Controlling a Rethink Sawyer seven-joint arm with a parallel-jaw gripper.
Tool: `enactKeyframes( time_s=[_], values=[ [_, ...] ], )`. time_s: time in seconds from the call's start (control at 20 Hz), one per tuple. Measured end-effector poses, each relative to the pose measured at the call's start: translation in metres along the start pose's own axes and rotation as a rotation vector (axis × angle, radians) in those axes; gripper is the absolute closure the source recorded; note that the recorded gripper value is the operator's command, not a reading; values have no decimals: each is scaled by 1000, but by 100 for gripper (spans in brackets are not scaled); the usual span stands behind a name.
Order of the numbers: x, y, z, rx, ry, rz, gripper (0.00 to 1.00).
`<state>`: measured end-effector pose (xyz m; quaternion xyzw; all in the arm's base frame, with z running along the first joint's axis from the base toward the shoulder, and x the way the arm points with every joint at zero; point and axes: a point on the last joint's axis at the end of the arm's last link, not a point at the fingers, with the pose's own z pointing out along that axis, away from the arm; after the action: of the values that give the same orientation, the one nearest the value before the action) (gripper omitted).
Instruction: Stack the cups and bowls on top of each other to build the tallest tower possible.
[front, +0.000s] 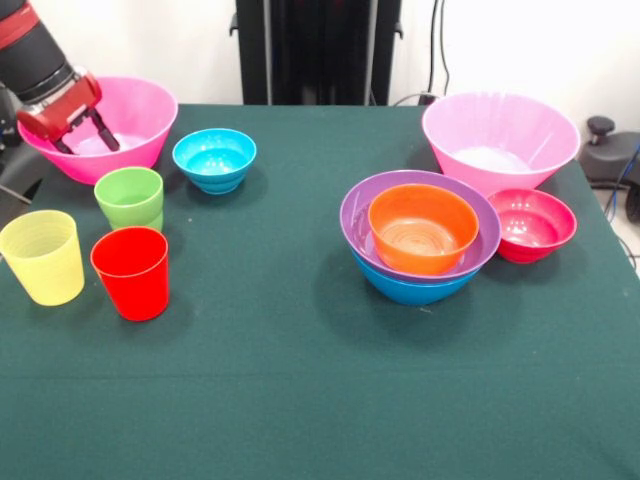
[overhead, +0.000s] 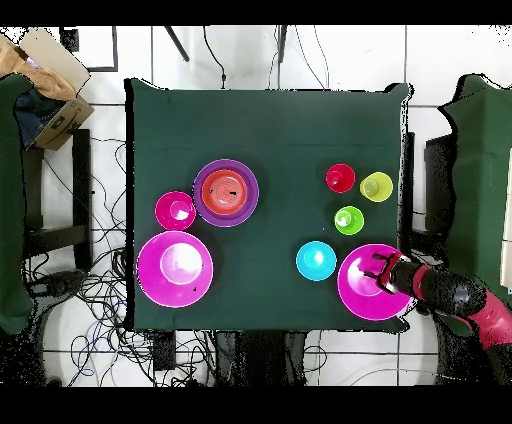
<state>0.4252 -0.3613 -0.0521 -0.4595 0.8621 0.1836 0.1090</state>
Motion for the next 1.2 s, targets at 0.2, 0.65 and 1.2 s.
enactKeyframes(
  time_s=[0.2, 0.65, 1.2],
  values=[
    [-1, 0, 2, -2, -3, -3, 0],
    [-22, 13, -53, -3, 90, -58, 0],
    [-124, 27, -162, 41, 295, -158, 0]
  ],
)
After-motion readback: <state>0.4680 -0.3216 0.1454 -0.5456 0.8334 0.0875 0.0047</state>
